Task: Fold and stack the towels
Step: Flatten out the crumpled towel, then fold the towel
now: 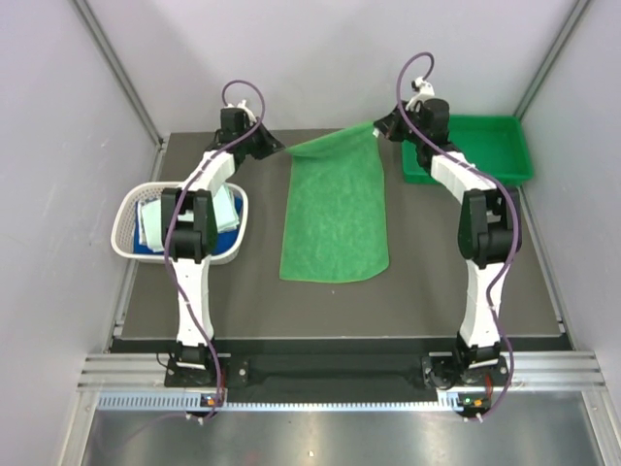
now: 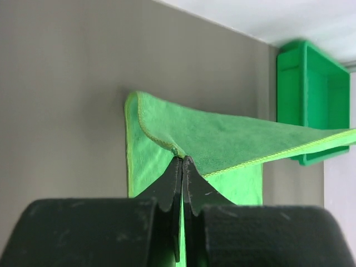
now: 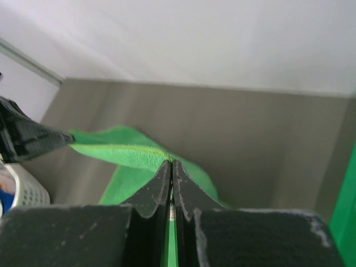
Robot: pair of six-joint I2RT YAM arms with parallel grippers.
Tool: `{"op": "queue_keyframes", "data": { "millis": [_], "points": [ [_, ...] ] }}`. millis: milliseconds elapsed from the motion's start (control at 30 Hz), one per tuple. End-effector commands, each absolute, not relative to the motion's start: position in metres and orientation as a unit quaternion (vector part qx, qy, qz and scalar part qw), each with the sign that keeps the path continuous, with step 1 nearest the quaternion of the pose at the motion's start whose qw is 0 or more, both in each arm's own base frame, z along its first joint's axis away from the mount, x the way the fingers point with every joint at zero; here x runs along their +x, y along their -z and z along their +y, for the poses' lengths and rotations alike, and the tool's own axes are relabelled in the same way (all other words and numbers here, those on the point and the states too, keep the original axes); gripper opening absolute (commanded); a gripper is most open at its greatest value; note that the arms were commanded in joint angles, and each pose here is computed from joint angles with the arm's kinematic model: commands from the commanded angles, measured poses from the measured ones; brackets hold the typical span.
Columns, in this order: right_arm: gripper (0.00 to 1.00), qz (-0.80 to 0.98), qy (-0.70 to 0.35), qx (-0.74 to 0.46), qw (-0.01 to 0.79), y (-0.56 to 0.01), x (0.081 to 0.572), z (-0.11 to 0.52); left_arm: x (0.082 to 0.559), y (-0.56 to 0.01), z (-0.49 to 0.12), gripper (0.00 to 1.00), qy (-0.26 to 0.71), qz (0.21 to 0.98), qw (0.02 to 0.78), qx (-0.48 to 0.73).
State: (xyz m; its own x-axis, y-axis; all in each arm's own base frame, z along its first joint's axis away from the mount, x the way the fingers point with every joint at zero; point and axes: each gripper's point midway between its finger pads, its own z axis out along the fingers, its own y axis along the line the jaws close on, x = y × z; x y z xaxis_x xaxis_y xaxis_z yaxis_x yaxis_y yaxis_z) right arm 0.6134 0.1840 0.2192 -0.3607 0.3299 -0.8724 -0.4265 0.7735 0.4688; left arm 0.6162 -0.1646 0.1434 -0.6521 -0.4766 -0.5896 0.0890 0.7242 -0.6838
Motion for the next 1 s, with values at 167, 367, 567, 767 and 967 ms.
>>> {"op": "queue_keyframes", "data": {
  "millis": [167, 367, 567, 767, 967],
  "points": [
    [0.0, 0.729, -0.336, -0.018, 0.596, -0.25, 0.565, 0.165, 0.577, -0.221, -0.173, 0.0, 0.363, 0.807, 0.458, -0.083],
    [0.0, 0.744, -0.34, 0.004, 0.576, -0.225, 0.521, 0.158, 0.532, -0.216, -0.182, 0.0, 0.345, 0.823, 0.445, -0.073],
    [0.0, 0.75, -0.351, 0.022, 0.56, -0.205, 0.473, 0.154, 0.473, -0.177, -0.183, 0.0, 0.316, 0.852, 0.409, -0.076],
    [0.0, 0.758, -0.352, 0.027, 0.549, -0.184, 0.422, 0.153, 0.428, -0.165, -0.18, 0.0, 0.306, 0.859, 0.403, -0.074],
    [0.0, 0.765, -0.344, 0.021, 0.543, -0.168, 0.384, 0.154, 0.396, -0.163, -0.181, 0.0, 0.305, 0.86, 0.404, -0.064]
  ]
}}
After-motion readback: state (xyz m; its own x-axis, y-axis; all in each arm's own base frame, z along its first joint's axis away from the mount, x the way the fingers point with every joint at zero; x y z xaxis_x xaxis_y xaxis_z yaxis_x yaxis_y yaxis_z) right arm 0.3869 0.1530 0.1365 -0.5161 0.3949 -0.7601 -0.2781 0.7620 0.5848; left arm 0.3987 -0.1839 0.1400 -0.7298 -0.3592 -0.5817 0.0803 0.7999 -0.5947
